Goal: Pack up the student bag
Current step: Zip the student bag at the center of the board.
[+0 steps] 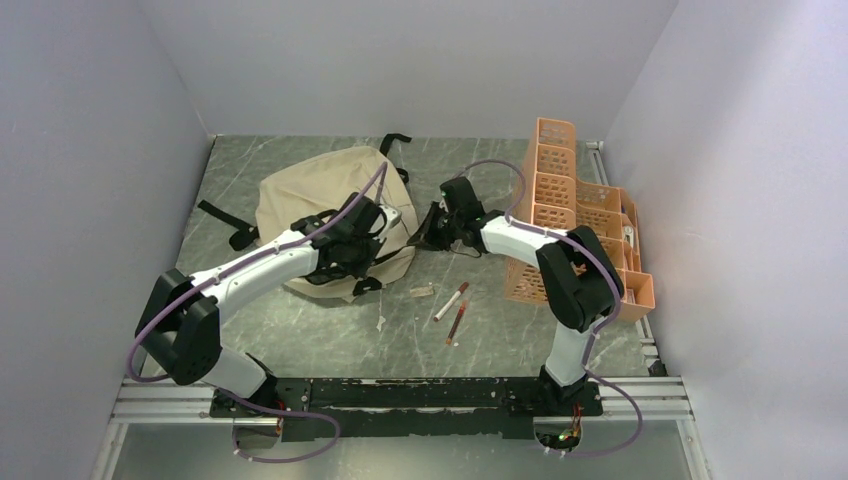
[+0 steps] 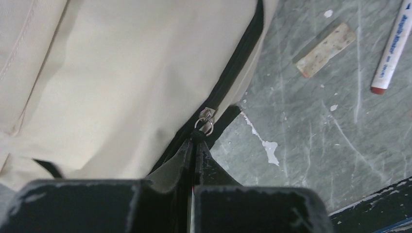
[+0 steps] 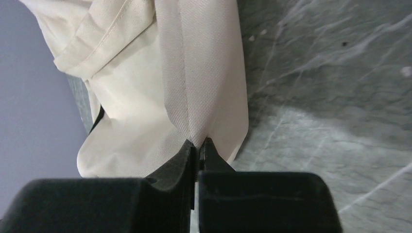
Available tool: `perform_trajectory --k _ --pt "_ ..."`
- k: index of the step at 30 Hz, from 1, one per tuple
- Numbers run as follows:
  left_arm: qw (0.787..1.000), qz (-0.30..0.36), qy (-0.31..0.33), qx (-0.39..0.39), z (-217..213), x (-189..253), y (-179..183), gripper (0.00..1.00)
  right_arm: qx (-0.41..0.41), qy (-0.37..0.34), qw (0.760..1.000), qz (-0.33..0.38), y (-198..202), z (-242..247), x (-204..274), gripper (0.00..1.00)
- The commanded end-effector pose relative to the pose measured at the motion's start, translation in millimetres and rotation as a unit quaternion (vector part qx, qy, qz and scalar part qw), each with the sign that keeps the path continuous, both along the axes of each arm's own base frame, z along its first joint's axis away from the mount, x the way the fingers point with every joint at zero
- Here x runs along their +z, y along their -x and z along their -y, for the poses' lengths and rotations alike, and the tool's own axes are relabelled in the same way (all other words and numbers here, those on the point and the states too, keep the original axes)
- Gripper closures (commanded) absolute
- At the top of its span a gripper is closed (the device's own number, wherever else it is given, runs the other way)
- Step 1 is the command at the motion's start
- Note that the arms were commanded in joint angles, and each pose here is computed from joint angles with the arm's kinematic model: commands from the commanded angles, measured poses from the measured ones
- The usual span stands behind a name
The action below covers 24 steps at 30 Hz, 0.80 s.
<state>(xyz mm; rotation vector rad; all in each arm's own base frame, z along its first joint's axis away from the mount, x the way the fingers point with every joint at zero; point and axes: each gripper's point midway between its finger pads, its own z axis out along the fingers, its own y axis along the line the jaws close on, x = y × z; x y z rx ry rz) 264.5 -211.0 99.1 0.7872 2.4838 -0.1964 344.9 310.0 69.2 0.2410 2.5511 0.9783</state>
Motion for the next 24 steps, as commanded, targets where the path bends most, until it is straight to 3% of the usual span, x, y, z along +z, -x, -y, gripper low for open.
perform_trajectory --k 1,14,24 --pt "0.999 0.007 -0.039 0.028 -22 11 4 0.95 -0.047 0.034 0.998 0.037 -25 34 3 1.0" --pt "0.983 0.07 -0.061 0.157 -74 47 -17 0.95 -0.078 0.101 0.99 0.06 -49 69 -6 1.0" --pt "0.947 0.084 -0.047 0.305 -142 50 -19 0.95 -0.096 0.133 0.984 0.077 -60 86 -4 1.0"
